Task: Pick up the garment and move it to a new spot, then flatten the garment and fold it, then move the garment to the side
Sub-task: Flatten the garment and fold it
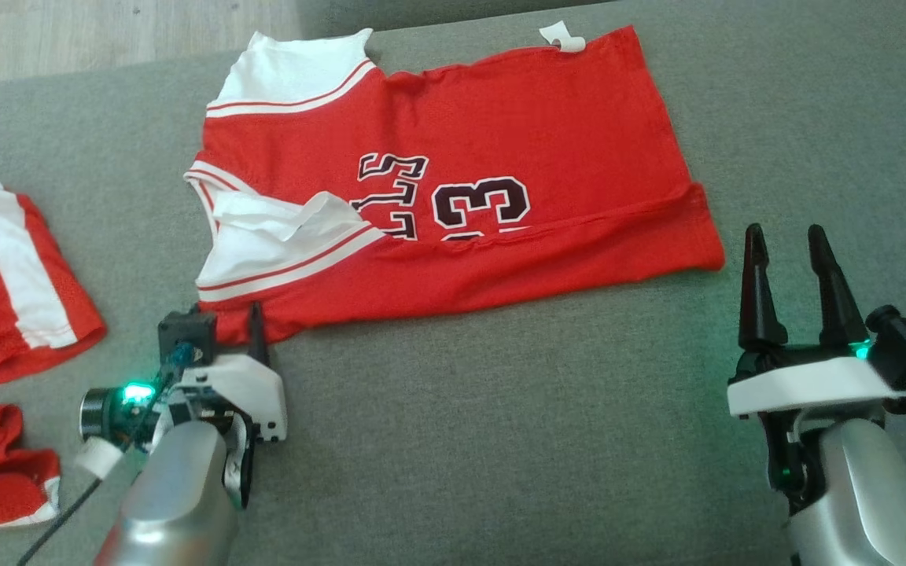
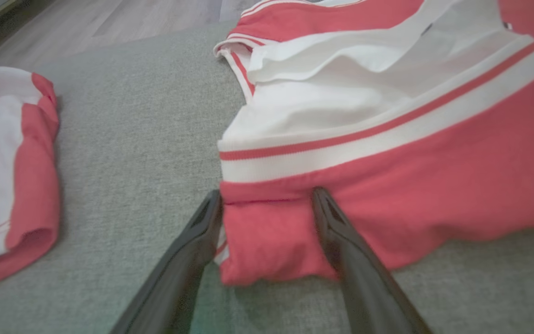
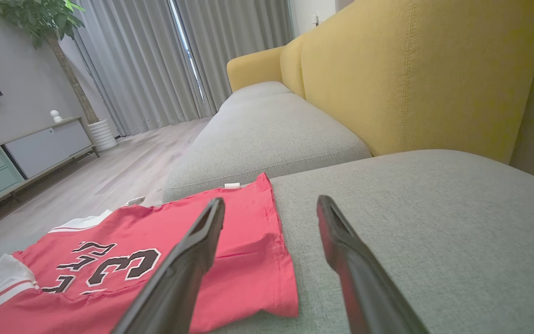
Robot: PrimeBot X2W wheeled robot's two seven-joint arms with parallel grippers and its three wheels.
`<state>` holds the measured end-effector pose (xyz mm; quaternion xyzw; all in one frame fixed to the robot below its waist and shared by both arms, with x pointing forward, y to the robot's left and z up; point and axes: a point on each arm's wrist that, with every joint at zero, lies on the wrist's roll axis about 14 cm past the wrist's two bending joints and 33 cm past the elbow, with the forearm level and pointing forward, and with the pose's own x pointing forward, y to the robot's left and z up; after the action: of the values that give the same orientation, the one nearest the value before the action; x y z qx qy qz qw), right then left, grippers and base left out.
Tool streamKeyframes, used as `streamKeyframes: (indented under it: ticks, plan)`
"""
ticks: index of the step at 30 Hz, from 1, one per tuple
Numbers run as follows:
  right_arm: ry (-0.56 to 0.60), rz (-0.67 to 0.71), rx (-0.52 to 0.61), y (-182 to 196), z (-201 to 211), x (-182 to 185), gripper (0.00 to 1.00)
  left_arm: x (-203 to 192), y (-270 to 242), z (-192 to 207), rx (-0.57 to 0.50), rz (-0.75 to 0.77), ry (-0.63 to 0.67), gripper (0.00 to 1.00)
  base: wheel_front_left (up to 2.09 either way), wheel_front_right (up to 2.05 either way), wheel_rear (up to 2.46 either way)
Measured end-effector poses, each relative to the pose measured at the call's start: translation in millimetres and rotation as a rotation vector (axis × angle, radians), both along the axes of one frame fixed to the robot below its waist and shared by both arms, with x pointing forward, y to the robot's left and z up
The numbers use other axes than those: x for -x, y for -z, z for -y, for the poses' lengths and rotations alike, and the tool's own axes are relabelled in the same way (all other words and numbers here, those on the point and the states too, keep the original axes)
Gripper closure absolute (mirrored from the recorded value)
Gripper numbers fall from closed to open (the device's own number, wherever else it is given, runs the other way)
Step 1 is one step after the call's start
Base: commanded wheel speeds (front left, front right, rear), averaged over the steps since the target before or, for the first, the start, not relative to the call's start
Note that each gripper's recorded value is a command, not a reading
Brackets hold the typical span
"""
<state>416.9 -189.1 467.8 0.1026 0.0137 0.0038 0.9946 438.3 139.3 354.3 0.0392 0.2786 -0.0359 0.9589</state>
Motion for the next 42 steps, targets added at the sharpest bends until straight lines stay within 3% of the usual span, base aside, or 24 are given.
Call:
streamKeyframes:
  ticks: [1, 2, 7, 12, 23, 37, 38, 39, 40, 42]
  plan:
    - [-0.001, 0.002, 0.000, -0.5, -0.3, -0.5, 0.00, -0.7, -0.1, 0.6, 0.002, -0.007, 0.005, 0.56, 0.00, 0.00, 0.00]
    - [-0.002, 0.002, -0.001, -0.6, -0.9, -0.7, 0.00, -1.0, -0.2, 1.4, 0.005, -0.012, 0.011, 1.00, 0.00, 0.00, 0.00]
    - [-0.005, -0.042, 0.005, 12.7, -1.6, 1.1, 0.00, -1.0, -4.3, 5.2, 0.021, 0.011, 0.023, 1.00, 0.00, 0.00, 0.00]
    - [-0.002, -0.188, 0.039, 44.8, 4.5, 3.6, 0.00, -5.8, -19.6, -0.4, 0.024, 0.122, 0.002, 1.00, 0.00, 0.00, 0.00]
    - [-0.030, -0.410, -0.049, 88.5, -12.2, -18.8, 0.00, -29.7, -91.8, 11.3, 0.042, 0.417, 0.058, 1.00, 0.00, 0.00, 0.00]
    - [-0.076, -0.502, -0.024, 107.7, -28.9, -37.9, 0.00, -15.6, -86.8, 12.3, 0.023, 0.412, 0.092, 1.00, 0.00, 0.00, 0.00]
    - [-0.081, -0.506, -0.017, 108.0, -29.5, -38.3, 0.29, -15.4, -87.1, 12.0, 0.022, 0.413, 0.093, 1.00, 0.00, 0.00, 0.00]
    - [-0.085, -0.508, -0.008, 108.0, -29.2, -39.0, 0.80, -15.2, -87.5, 11.4, 0.021, 0.414, 0.093, 1.00, 0.00, 0.00, 0.00]
    - [-0.088, -0.509, 0.000, 107.9, -29.4, -39.4, 1.00, -15.0, -87.9, 11.2, 0.019, 0.415, 0.094, 1.00, 0.00, 0.00, 0.00]
    - [-0.094, -0.506, 0.012, 107.6, -30.7, -39.0, 1.00, -14.6, -89.1, 11.5, 0.017, 0.417, 0.097, 1.00, 0.00, 0.00, 0.00]
